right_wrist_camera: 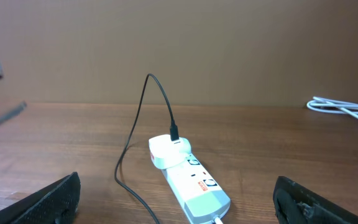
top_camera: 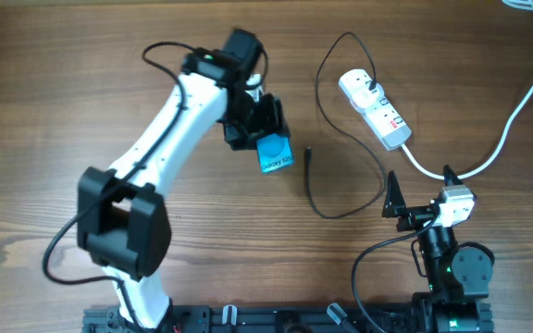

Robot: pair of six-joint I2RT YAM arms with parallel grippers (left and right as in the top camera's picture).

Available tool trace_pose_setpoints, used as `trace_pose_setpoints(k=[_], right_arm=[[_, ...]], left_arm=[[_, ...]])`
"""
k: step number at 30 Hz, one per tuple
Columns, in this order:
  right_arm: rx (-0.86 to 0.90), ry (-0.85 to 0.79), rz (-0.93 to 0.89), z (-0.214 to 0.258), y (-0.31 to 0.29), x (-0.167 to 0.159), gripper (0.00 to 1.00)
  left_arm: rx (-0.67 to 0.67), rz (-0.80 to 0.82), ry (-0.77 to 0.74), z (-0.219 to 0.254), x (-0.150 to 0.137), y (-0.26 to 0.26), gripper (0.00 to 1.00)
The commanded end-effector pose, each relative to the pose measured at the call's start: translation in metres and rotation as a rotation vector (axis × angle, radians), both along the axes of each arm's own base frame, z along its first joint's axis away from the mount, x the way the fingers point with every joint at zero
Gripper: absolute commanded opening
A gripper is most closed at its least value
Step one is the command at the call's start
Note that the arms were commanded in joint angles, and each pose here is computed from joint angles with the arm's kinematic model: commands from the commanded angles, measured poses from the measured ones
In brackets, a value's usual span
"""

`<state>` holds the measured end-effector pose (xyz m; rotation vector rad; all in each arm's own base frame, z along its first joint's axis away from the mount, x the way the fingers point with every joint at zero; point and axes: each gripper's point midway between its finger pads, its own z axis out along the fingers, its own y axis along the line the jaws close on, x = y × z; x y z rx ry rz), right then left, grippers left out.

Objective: Plug charger to phone and switch on socket
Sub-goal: 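Lift the phone upright with the left gripper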

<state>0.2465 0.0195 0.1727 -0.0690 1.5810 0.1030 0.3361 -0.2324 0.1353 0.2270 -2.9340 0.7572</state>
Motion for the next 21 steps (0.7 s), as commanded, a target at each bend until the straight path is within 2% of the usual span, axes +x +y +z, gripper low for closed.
trace_pose_setpoints(k=[1,3,7,11,15,21], right_arm=[[0.005,-0.004,-0.019,0.001,-0.004,0.000,1.00],[0.005,-0.004,-0.019,0.001,-0.004,0.000,1.00],[0.005,-0.004,-0.019,0.001,-0.004,0.000,1.00],[0.005,-0.004,-0.019,0.001,-0.004,0.000,1.00],[0.005,-0.004,-0.019,0.001,-0.004,0.000,1.00],[0.006,-0.005,-0.017,0.001,-0.003,0.000,1.00]], left_arm=[[-0.443,-0.019,0.076,0.078,-0.009,-0.028,0.65],[-0.601,-0.021,0.127,0.103,-0.011,-0.029,0.65],[-0.834,-0.028,0.195,0.142,-0.012,-0.024,0.65],[-0.980,-0.038,0.233,0.168,-0.012,-0.018,0.64],[-1.018,-0.017,0.239,0.174,-0.007,-0.008,0.64],[-1.014,0.074,0.330,0.176,0.000,0.003,0.63]])
